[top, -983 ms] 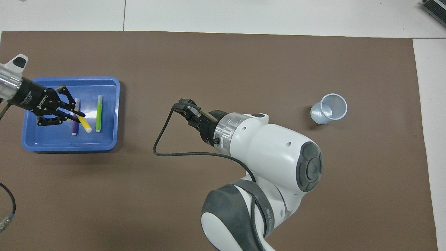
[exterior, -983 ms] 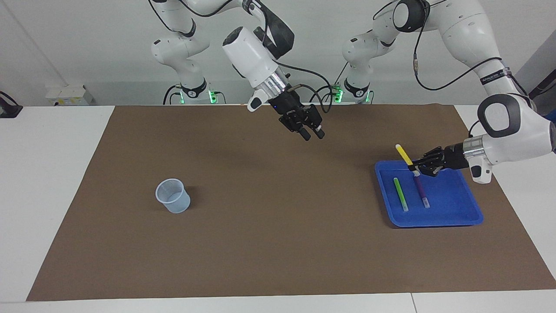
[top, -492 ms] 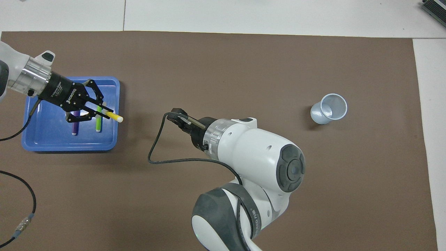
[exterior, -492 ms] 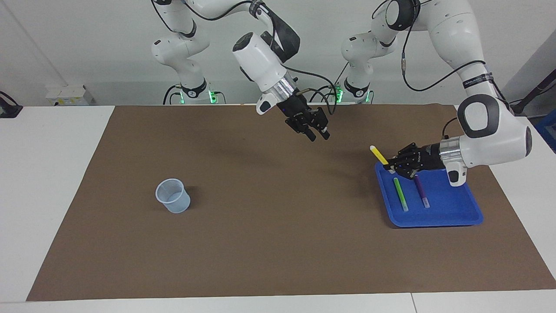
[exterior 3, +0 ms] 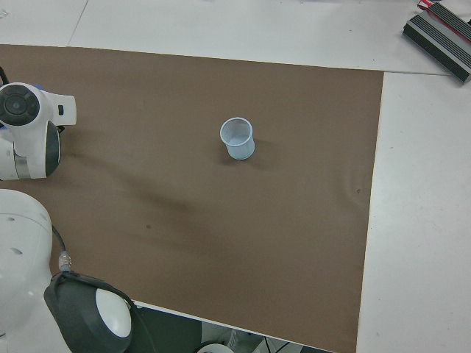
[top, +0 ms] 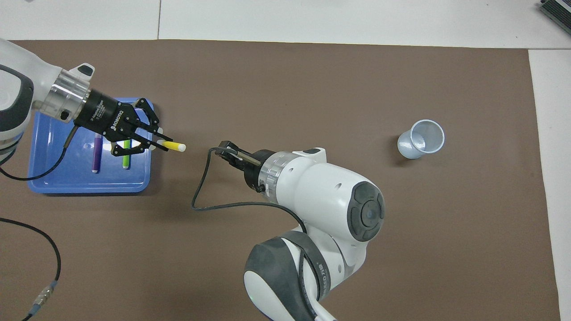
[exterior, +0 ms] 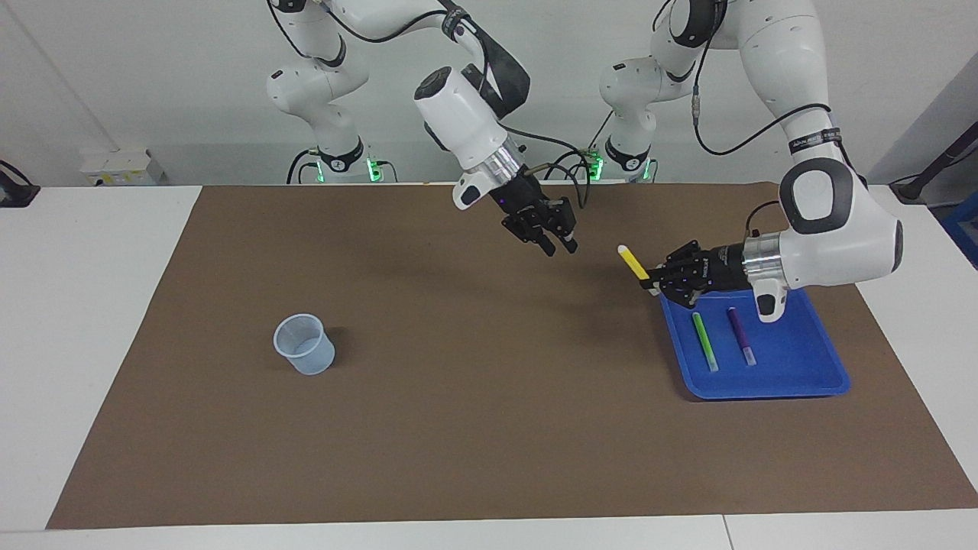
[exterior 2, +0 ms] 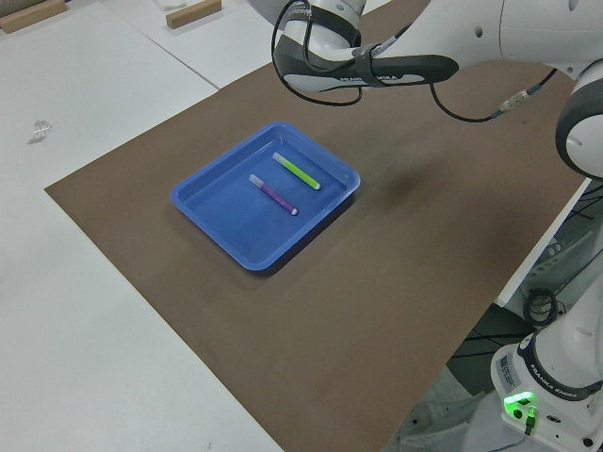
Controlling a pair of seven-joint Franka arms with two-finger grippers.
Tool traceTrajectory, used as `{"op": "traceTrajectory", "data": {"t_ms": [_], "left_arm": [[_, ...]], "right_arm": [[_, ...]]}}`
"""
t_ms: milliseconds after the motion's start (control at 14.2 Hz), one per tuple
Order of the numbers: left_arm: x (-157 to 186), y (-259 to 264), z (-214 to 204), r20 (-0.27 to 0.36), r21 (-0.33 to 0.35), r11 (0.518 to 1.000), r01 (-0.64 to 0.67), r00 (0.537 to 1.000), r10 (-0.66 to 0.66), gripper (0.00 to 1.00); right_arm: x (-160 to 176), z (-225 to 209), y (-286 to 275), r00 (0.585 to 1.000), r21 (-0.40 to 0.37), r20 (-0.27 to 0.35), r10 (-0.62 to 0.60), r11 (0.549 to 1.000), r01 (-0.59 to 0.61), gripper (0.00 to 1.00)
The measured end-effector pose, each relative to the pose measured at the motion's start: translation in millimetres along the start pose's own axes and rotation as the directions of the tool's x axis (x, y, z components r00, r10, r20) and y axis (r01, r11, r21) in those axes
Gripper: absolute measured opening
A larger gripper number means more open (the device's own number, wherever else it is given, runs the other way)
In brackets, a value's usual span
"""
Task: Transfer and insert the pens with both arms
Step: 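Carry the yellow pen toward the right gripper with the left gripper, then close the right gripper on the yellow pen's free end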
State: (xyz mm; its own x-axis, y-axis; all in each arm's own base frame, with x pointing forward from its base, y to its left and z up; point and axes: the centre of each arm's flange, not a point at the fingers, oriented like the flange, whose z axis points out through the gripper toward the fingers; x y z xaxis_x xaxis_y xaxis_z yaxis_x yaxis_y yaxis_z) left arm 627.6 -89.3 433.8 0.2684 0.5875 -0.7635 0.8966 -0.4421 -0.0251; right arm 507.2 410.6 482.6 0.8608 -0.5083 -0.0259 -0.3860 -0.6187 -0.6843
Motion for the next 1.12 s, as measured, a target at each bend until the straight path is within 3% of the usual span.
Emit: {"op": "traceTrajectory", "data": {"t_ms": [562,773,1124], "left_arm": [[-29.4,10.8,42.8,0.013,0.031,0.999,0.015,1.0,-0.015,0.17],[-39.1,14.0,47.1,0.054,0.012,0.999,0.032,0.998,-0.033,0.17],[-55.0,23.1,57.8,0.043,-0.011,0.998,0.069,0.997,-0.068,0.17]], "right_arm": [[4.4,-7.9,-20.7,1.0,0.041,-0.01,0.008,0.999,-0.008,0.47],[3.8,-4.3,-18.9,1.0,0.035,-0.006,0.009,0.999,-0.009,0.45],[-1.9,3.0,-14.5,0.999,-0.02,0.023,-0.025,0.999,0.025,0.45]]}}
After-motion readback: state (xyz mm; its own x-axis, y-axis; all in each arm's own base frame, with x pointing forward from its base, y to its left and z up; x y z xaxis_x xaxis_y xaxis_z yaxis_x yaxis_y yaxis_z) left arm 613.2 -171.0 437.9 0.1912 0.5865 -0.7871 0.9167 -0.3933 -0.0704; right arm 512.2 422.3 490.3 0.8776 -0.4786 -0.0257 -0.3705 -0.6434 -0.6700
